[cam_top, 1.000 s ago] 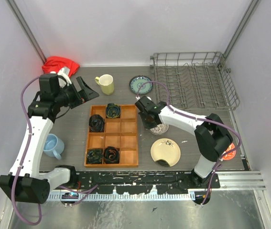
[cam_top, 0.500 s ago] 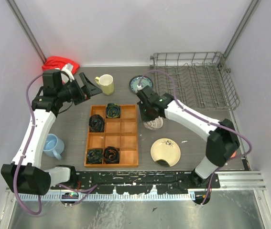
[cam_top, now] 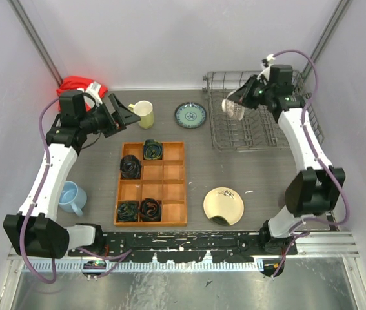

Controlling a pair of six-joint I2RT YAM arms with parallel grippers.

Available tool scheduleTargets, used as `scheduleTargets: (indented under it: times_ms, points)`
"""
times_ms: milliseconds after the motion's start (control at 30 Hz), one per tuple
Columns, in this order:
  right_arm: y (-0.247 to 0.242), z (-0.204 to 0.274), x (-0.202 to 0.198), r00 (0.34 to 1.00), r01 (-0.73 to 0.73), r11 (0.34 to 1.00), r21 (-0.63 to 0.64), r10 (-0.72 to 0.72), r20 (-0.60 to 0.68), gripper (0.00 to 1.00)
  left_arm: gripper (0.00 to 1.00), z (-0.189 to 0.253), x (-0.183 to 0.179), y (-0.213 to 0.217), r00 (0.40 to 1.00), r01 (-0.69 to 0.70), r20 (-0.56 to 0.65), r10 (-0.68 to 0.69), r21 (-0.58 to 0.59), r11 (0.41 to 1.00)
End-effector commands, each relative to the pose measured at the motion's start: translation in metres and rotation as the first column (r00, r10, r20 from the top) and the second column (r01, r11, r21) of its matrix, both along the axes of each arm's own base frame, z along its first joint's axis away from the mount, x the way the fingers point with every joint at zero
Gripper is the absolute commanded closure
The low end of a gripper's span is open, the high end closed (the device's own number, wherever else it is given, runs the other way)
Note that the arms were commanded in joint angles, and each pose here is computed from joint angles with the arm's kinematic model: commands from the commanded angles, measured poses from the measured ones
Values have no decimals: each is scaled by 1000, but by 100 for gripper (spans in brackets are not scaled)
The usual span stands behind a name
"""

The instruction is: Load the mixed dishes into the dish rack

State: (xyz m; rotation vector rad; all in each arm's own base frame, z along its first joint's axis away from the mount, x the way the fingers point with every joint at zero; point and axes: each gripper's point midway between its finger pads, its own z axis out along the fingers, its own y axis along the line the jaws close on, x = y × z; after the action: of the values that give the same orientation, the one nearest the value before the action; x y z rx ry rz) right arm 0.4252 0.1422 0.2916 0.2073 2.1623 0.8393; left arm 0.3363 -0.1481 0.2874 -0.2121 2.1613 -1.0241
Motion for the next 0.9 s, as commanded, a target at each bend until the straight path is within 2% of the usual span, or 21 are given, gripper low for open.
scheduleTargets:
  times_ms: [0,167,367,633,867]
  points:
    - [7,51,51,972,-171,943,285,115,203,99,2,27,11,-3,992,21,121,-19,-15,1000]
    - [-6,48,120,960,-217,831,513,86,268,99,2,11,24,4,993,-25,116,22,29,999]
    - [-22,51,187,946,-243,653,717,-6,325,99,2,10,38,6,991,-35,129,29,50,998]
    - [-41,6,242,960,-164,580,798,-93,265,99,2,13,52,14,986,-78,155,64,84,993]
    - [-57,-14,255,971,-104,567,817,-119,207,99,2,4,66,13,987,-87,143,75,82,993]
